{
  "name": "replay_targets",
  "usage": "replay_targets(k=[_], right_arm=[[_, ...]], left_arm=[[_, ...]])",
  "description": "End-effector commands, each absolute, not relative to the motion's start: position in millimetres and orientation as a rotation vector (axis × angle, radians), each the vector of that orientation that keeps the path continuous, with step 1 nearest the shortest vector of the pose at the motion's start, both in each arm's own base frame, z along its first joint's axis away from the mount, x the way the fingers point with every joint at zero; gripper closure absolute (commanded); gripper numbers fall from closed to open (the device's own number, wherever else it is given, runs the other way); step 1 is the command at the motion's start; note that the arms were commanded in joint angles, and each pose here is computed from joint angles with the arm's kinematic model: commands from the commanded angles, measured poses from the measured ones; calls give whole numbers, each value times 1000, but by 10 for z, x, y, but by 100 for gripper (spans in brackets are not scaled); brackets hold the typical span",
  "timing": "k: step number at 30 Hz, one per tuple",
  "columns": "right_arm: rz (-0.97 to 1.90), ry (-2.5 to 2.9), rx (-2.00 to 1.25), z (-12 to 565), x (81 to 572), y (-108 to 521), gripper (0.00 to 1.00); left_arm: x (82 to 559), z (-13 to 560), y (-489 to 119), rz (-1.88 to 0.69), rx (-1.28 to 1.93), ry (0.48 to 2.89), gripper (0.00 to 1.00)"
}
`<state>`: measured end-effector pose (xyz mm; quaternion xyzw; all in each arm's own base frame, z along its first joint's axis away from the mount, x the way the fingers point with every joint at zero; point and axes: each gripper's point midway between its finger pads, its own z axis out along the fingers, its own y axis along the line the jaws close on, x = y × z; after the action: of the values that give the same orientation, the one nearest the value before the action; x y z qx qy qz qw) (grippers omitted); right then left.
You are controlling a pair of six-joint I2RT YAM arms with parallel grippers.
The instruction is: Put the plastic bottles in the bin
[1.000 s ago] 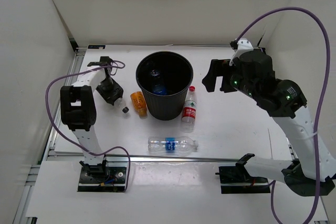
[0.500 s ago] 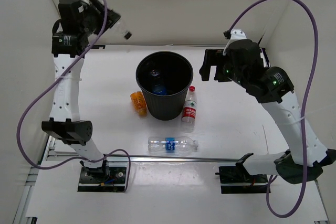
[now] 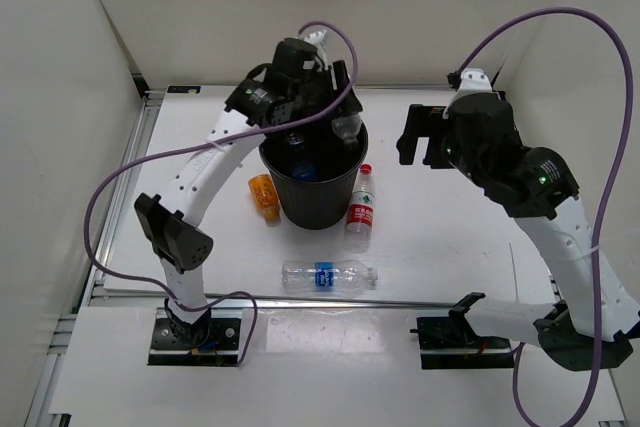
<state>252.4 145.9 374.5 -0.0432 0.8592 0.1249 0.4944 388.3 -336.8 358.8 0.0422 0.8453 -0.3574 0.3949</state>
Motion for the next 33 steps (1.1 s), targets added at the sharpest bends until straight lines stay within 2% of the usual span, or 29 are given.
replay_targets(k=[1, 3, 4, 5, 9, 13, 14, 17, 20, 21, 23, 24, 33], right_arm=[[273, 2050, -60, 3809, 2522, 1351, 0], [274, 2059, -53, 3775, 2523, 1356, 0], [274, 2059, -53, 3775, 2523, 1356, 0], [269, 2067, -56, 3741, 2525, 1358, 0], [234, 2083, -50, 3655, 2543, 1326, 0], [191, 2111, -17, 3536, 2569, 1288, 0], [186, 2128, -10, 3475, 2588, 1308, 0], [195, 2145, -11, 3454, 2588, 1339, 0], [199, 2154, -18, 3442, 2616, 1380, 0], [206, 2145, -16, 3481, 2617, 1381, 0], [206, 2137, -23, 3514, 2619, 1378, 0], [206, 2137, -23, 3514, 2619, 1378, 0], [232, 2147, -64, 3512, 2611, 1442, 0]], left_arm=[[3872, 3674, -3126, -700, 101, 2112, 25], [3871, 3585, -3041, -609, 88, 2148, 17], [3869, 3672, -3009, -600, 92, 2129, 6], [3889, 3663, -3001, -586, 86, 2132, 0], [3905, 3807, -2832, -508, 59, 2093, 0], [3833, 3988, -2117, -313, -205, 2028, 0], [3868, 3916, -1858, -266, -294, 2029, 0], [3756, 3049, -1278, -146, -496, 2197, 0], [3658, 2625, -947, -221, -658, 2285, 0], [3618, 2325, -897, -232, -701, 2326, 0], [3600, 2220, -833, -356, -739, 2320, 0], [3561, 1983, -829, -384, -745, 2364, 0], [3870, 1545, -1124, -647, -427, 2439, 0]])
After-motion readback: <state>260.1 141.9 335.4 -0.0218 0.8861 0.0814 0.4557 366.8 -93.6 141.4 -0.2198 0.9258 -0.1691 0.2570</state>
